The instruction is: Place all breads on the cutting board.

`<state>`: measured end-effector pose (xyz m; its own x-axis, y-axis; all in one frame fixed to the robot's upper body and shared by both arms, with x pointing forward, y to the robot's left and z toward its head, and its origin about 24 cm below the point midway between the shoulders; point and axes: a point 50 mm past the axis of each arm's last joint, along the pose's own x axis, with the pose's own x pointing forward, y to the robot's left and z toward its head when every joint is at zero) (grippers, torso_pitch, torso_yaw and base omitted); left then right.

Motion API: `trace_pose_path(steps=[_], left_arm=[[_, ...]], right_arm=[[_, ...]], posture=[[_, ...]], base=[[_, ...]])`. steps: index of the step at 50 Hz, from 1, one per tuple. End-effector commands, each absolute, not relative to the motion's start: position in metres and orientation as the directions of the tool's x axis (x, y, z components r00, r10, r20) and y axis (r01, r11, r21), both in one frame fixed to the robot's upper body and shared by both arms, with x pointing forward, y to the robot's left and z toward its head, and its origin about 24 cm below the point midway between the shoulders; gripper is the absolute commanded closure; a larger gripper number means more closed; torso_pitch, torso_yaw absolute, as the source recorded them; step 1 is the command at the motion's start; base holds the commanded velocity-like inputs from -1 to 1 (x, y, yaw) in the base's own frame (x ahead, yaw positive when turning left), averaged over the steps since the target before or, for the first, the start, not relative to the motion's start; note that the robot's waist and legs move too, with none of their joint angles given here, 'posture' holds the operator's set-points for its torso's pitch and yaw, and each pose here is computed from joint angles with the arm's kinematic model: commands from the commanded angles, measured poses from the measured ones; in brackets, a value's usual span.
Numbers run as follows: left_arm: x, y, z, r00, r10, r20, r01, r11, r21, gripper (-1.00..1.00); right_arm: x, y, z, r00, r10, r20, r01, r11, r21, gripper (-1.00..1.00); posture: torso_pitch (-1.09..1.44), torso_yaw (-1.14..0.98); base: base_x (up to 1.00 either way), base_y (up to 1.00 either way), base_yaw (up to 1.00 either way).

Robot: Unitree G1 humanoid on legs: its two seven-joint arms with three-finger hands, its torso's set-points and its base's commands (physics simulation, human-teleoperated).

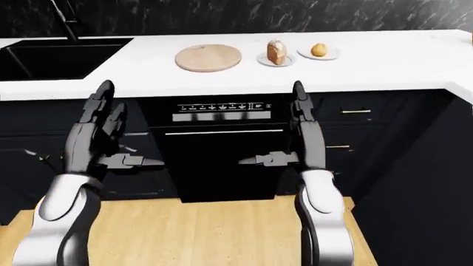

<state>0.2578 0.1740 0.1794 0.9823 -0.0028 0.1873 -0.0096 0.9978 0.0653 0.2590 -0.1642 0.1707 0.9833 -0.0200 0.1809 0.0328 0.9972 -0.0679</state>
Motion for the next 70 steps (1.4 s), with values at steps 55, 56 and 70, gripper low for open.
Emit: trace_pose_path(steps=[55,56,70], left_arm=[[0.26,0.166,0.205,0.966,-0.021,0.258,-0.002,0.996,0.09,-1.0],[0.26,0.166,0.204,0.966,-0.021,0.258,-0.002,0.996,0.09,-1.0],[0.26,0.168,0.197,0.967,-0.017,0.254,-0.004,0.996,0.085,-1.0]], right_arm=[[0.251,-0.173,0.204,0.956,-0.044,0.289,0.055,0.998,-0.029,-1.0],[0.251,-0.173,0.203,0.957,-0.045,0.288,0.055,0.998,-0.027,-1.0],[0.251,-0.171,0.203,0.958,-0.039,0.284,0.047,0.999,-0.02,-1.0]], posture=[[0.0,0.0],[0.0,0.0],[0.0,0.0]], base=[[0.02,-0.45,0.0],[0.0,0.0,0.0],[0.0,-0.11,0.0]])
